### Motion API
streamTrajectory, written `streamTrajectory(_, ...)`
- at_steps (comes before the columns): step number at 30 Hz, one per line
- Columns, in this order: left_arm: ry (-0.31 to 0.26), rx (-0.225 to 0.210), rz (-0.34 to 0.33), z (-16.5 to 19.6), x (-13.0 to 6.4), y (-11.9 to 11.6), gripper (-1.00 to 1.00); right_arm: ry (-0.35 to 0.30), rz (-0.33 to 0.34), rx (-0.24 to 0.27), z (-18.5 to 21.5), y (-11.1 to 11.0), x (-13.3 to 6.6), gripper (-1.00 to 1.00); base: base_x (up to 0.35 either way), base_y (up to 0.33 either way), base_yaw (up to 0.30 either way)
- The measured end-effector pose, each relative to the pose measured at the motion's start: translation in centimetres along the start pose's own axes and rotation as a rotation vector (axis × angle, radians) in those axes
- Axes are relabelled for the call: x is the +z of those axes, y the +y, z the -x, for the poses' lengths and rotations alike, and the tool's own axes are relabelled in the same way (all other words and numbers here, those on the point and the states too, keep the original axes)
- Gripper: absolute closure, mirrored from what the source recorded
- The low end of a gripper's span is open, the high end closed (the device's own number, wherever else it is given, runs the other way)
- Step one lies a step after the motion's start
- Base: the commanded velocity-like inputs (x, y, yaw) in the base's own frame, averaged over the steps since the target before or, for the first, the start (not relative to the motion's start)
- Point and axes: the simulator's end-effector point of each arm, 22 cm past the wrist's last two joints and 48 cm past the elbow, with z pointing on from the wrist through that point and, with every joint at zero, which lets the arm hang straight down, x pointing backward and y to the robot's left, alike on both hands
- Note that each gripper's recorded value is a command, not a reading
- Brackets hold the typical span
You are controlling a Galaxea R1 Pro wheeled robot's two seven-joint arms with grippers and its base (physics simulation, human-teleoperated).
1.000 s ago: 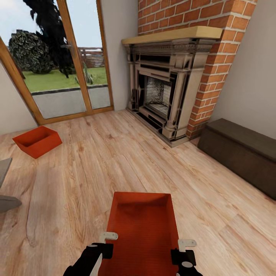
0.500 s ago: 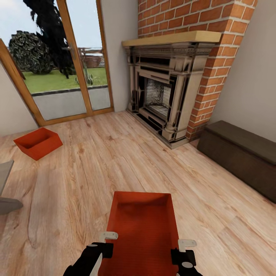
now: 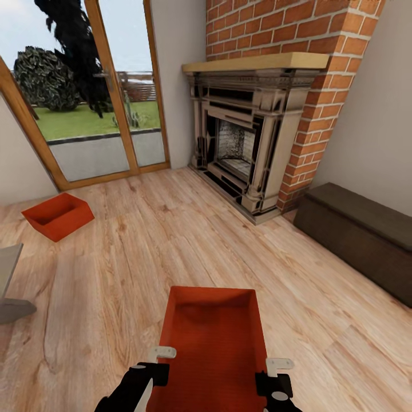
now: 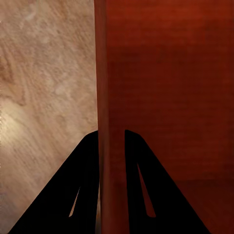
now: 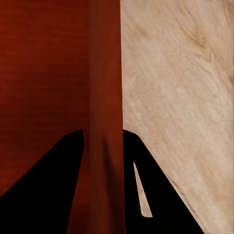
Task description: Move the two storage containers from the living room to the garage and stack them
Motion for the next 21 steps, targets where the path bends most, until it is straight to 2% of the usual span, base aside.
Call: streamTrajectory(21, 0.002, 0.000, 0.000, 1.7, -3.6, -0.1, 1.00, 0.002, 0.000, -0.001, 2.3, -0.7, -3.2, 1.00, 0.000, 0.000, 0.000)
